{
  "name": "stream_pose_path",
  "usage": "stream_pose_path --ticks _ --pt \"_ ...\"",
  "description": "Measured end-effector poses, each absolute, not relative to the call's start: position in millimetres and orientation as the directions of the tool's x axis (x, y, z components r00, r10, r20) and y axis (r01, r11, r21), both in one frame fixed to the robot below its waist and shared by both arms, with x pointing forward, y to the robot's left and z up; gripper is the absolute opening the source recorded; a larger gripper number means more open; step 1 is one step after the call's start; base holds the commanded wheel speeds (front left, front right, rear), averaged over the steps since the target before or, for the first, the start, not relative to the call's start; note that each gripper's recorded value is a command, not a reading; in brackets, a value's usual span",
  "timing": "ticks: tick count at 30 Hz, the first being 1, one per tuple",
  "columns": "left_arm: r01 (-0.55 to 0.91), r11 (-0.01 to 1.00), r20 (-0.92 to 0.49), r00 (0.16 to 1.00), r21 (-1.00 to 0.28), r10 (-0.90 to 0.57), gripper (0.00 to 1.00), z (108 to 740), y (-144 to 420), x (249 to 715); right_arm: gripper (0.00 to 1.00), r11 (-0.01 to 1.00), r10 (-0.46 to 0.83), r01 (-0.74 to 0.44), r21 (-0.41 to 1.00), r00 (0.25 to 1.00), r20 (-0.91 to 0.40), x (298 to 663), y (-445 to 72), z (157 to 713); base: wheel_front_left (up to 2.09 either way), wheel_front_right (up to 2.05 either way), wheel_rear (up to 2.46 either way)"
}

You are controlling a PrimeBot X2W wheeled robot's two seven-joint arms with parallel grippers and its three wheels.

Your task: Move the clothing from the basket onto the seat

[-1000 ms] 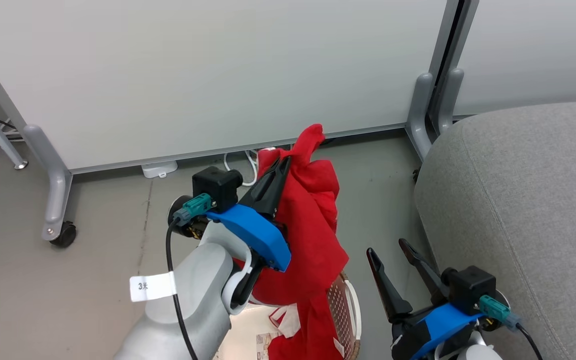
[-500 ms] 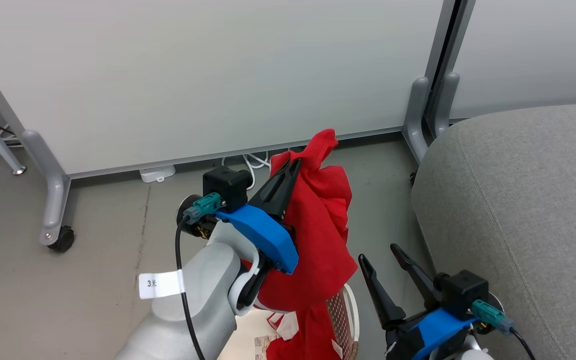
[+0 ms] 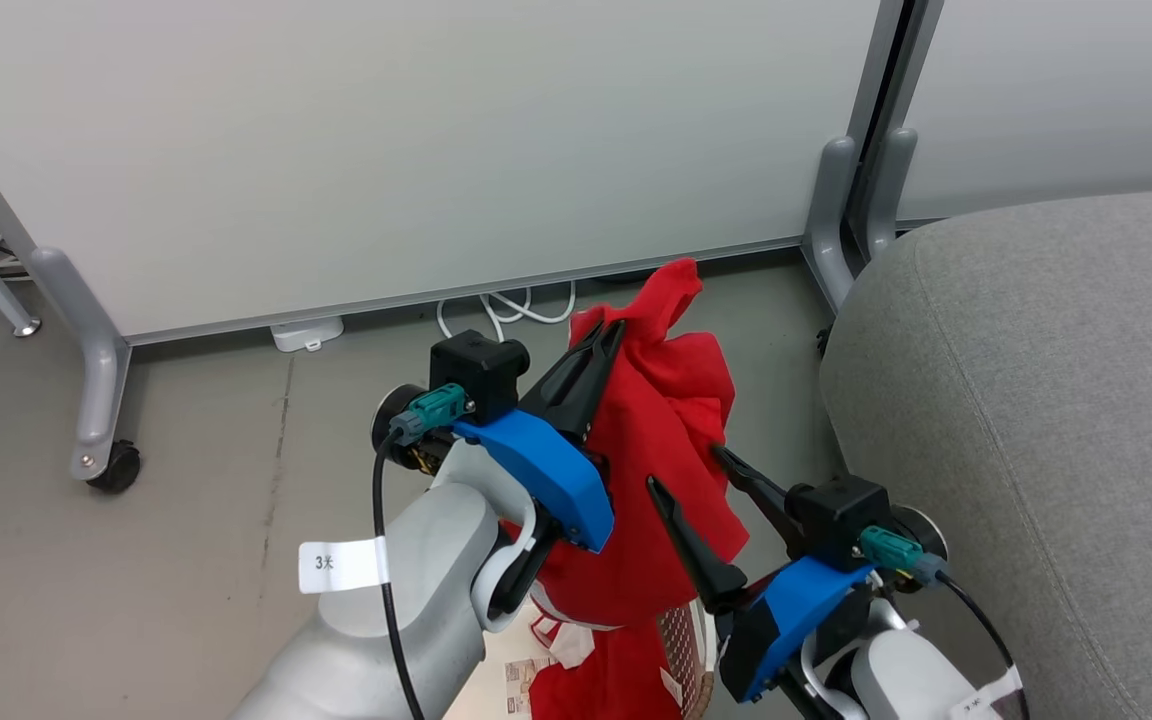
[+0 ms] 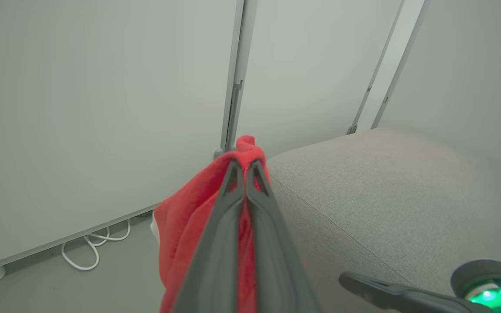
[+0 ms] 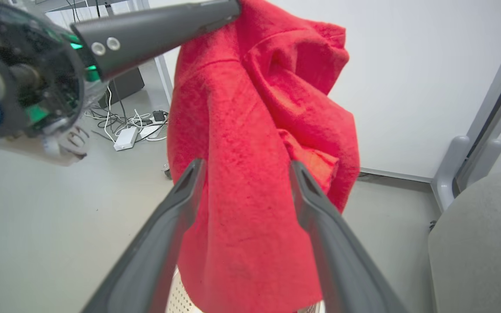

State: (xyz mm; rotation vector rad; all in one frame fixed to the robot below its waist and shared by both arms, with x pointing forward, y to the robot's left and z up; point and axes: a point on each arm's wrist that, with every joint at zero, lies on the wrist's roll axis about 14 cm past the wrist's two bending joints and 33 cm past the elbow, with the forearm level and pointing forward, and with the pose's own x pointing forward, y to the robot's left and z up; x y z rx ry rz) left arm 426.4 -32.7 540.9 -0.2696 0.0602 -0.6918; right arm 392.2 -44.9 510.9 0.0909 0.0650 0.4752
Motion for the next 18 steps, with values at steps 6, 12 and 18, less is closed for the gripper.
stream_pose_path --ticks 6,12,18 --pt "0.634 0.727 0.028 0.758 -0.263 -0.651 0.0 538.2 -37.0 425.6 1.0 0.872 0.489 -0.483 0.083 0.869 -0.08 405.7 -35.2 506.6 0.0 0.0 0.0" --pt "0.65 0.716 0.024 0.744 -0.256 -0.667 0.0 537.7 -41.6 422.0 1.0 0.86 0.51 -0.508 0.048 0.853 -0.109 416.7 -28.1 504.5 0.0 0.0 0.0" --pt "0.669 0.699 0.03 0.727 -0.254 -0.686 0.0 541.3 -48.2 415.9 1.0 0.856 0.515 -0.514 0.045 0.846 -0.134 421.3 -26.5 500.8 0.0 0.0 0.0"
